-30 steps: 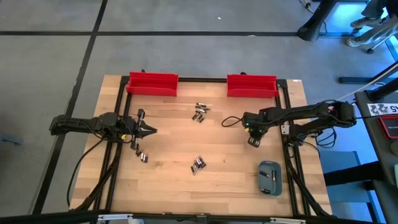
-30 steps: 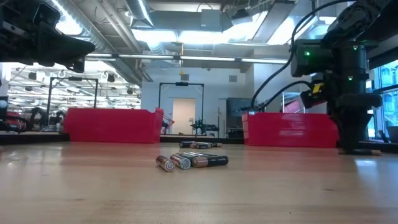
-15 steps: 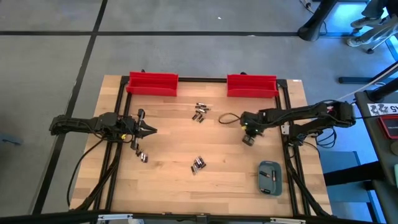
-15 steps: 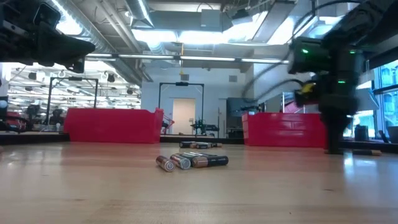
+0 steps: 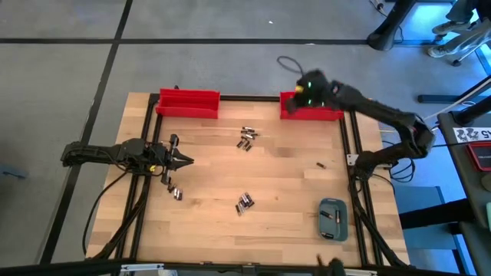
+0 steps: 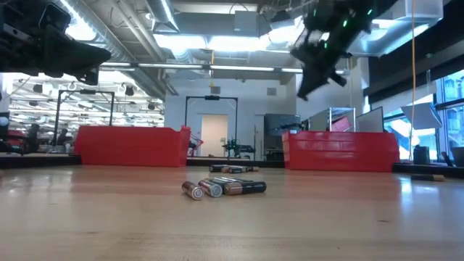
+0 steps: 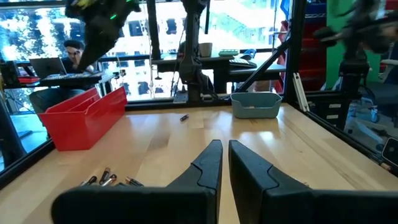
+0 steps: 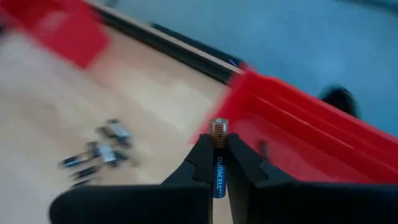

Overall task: Sort batteries
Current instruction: Put the small black battery into the right red bin

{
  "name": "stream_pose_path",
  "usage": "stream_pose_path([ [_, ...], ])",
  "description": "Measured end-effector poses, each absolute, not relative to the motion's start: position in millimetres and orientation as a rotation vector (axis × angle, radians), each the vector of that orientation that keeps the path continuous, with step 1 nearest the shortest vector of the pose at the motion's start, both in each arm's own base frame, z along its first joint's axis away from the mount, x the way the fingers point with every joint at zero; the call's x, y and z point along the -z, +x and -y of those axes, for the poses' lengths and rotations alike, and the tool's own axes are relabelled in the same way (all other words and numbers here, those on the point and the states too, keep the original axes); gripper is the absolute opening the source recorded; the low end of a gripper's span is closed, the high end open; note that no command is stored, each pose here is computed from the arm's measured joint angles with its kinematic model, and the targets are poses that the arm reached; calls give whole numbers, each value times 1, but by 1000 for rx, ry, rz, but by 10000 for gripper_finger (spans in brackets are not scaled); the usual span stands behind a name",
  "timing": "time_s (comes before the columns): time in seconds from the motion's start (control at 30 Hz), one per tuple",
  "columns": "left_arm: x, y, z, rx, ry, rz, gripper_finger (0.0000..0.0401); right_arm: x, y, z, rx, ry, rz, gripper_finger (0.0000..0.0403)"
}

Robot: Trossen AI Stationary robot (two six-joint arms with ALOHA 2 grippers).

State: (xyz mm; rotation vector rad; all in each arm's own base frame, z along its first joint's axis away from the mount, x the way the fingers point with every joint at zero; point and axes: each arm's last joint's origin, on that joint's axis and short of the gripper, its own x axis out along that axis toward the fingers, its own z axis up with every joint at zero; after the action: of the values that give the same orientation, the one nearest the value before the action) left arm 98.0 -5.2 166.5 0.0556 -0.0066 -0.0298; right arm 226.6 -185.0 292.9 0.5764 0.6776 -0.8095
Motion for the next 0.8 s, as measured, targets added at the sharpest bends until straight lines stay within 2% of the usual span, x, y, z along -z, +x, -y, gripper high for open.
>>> stream_pose_path([
  [0.13, -167, 98, 5, 30, 51, 6, 20, -259, 228, 223, 812, 730, -769, 13],
  [0.3, -167, 98, 5, 31, 47, 6, 20, -226, 240, 247, 832, 808, -833, 13],
  [0.5, -167, 98, 5, 31, 49, 6, 20, -214, 249, 257, 858, 808, -859, 15],
  [0.8, -167, 98, 5, 30, 49, 6, 20, -208, 249, 257, 864, 813, -887, 76],
])
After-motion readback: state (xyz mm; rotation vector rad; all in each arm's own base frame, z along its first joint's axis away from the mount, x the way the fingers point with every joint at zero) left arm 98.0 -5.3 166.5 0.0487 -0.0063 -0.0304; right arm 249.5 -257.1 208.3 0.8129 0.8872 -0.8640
